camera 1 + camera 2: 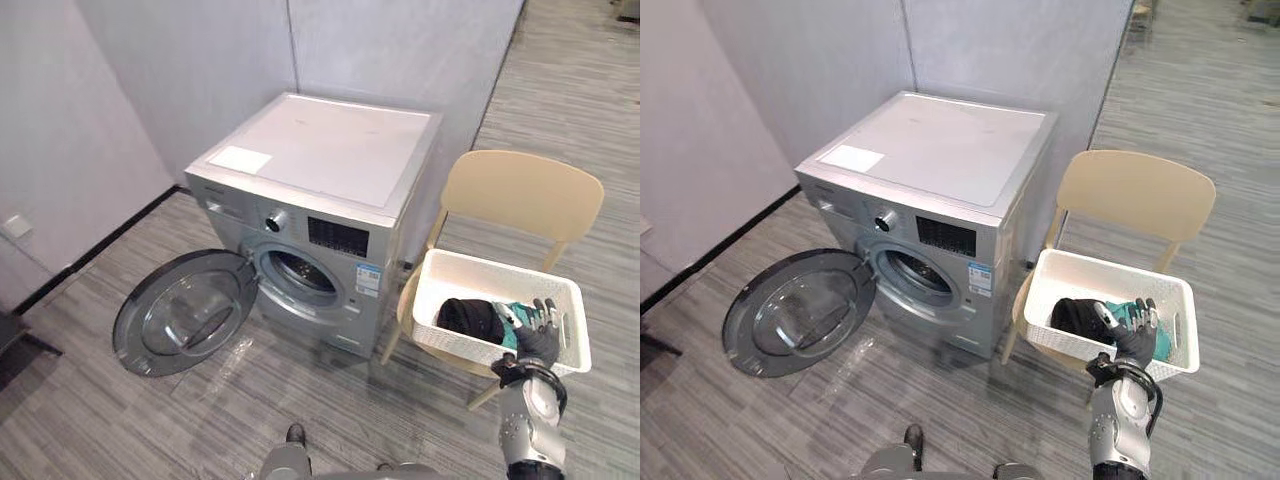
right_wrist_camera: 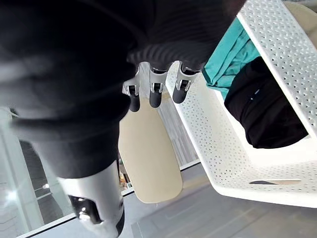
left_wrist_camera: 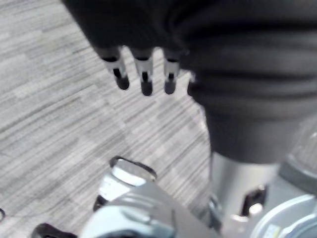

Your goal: Pick up the laundry basket with both hands and put the clothes into the washing machine.

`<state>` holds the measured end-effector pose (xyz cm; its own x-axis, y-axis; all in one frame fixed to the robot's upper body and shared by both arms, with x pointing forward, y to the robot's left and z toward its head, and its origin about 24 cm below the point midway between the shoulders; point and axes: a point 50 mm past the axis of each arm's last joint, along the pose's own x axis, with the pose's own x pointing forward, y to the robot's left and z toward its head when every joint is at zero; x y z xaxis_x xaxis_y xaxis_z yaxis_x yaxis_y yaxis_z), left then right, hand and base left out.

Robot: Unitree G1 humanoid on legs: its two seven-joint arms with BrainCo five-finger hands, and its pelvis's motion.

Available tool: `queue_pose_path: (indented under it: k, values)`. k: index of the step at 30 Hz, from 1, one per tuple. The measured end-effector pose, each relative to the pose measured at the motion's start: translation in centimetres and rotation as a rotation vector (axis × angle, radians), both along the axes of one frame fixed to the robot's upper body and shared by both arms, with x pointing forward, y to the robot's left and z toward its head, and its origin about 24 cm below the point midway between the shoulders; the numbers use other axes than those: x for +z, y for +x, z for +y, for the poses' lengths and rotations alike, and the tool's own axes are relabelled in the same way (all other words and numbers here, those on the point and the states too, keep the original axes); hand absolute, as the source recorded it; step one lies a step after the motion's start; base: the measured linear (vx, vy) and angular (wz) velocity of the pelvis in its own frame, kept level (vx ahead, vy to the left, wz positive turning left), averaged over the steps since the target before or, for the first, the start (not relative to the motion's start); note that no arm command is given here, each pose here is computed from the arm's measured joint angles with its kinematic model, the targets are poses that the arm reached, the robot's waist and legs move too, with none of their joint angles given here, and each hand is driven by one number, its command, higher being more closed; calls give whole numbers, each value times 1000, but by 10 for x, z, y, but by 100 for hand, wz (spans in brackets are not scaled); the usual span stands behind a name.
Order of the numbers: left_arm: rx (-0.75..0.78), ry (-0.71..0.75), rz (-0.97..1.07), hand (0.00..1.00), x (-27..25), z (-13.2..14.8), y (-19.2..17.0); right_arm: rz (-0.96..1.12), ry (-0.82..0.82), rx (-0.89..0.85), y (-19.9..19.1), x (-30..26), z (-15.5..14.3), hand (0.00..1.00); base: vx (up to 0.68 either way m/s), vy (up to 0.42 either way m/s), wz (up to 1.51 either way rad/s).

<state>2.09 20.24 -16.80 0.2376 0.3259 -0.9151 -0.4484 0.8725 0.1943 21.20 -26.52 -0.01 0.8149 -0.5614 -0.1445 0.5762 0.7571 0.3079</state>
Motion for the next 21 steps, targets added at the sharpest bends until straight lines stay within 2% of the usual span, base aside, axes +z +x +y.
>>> queue_pose_path:
  k: [4, 11, 14, 17, 21]
  values:
    - [-167, 59, -23, 0, 3, 11, 23, -11, -20, 2, 1, 5, 3, 0, 252, 296, -37]
    - [-276, 99, -128, 0, 12, 13, 64, -82, -105, 44, 12, 28, 11, 0, 161, 156, -30]
    - [-326, 128, -172, 0, 18, 18, 78, -115, -151, 94, 22, 40, 18, 0, 91, 8, -33]
    - [-359, 128, -199, 0, 20, 13, 87, -172, -250, 216, 47, 63, 28, 0, 31, -58, -56]
    - [-406, 155, -207, 0, 24, 20, 96, -118, -359, 264, 52, 66, 17, 0, 50, -235, 2]
